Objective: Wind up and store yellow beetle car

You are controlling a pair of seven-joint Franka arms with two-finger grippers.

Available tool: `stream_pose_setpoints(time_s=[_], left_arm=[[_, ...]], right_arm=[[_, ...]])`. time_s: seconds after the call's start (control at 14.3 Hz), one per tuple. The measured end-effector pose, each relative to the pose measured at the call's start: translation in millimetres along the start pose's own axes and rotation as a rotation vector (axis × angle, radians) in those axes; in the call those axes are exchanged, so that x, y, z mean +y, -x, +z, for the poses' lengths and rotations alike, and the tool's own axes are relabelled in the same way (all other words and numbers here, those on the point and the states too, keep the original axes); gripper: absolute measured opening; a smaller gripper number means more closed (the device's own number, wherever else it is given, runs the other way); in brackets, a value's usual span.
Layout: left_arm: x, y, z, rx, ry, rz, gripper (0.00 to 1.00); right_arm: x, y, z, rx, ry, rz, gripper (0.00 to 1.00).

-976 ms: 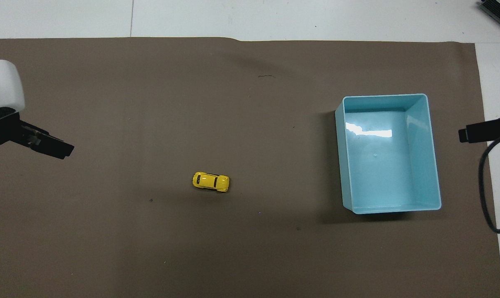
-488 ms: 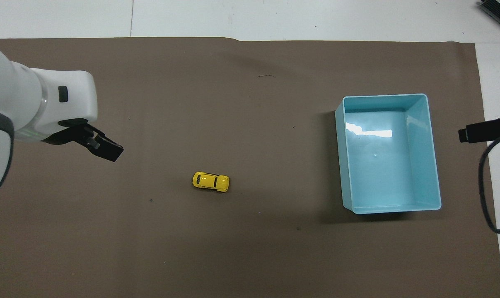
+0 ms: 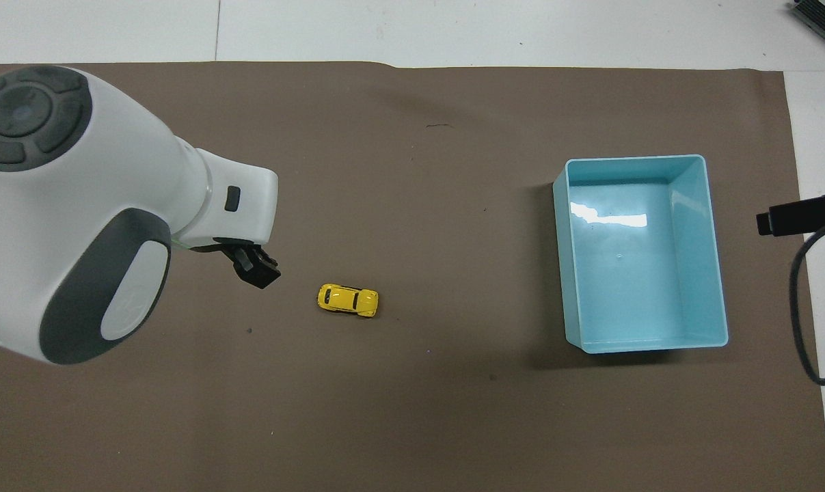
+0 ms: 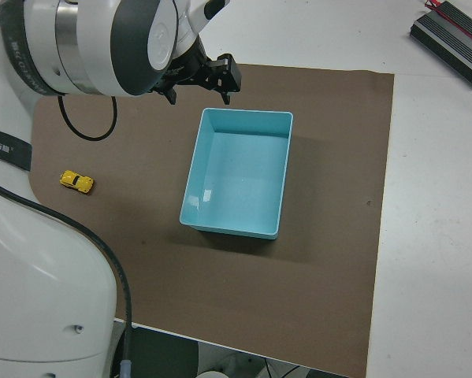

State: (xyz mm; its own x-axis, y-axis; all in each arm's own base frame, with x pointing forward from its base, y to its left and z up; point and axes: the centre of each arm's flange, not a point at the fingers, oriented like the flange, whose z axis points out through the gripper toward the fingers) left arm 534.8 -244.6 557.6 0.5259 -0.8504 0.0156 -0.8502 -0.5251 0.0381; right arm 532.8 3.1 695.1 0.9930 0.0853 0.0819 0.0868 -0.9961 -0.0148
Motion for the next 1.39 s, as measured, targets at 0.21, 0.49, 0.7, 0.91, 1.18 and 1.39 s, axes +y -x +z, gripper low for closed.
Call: stream_pose_setpoints(time_s=[0.21,0.49,0.7,0.91,1.18,1.39], left_arm=[[2,-8,32,0.001,-0.001,0.212,1.00],[1,-7,83,-0.014,0.013,0.403,1.00],[17,-18,136,-0.007,0.006,0.480,1.00],[43,-27,180,0.012,-0.016,0.525,1.00],[59,-30,209,0.011,-0.017,0.549,1.00],[68,-27,225,0.009,-0.017,0.539,1.00]], right_arm=[[0,0,0,0.000,0.000,0.000,1.00],[0,0,0,0.000,0.000,0.000,1.00],[0,0,0,0.000,0.000,0.000,1.00],[0,0,0,0.000,0.000,0.000,1.00],[0,0,0,0.000,0.000,0.000,1.00],[0,0,0,0.000,0.000,0.000,1.00]])
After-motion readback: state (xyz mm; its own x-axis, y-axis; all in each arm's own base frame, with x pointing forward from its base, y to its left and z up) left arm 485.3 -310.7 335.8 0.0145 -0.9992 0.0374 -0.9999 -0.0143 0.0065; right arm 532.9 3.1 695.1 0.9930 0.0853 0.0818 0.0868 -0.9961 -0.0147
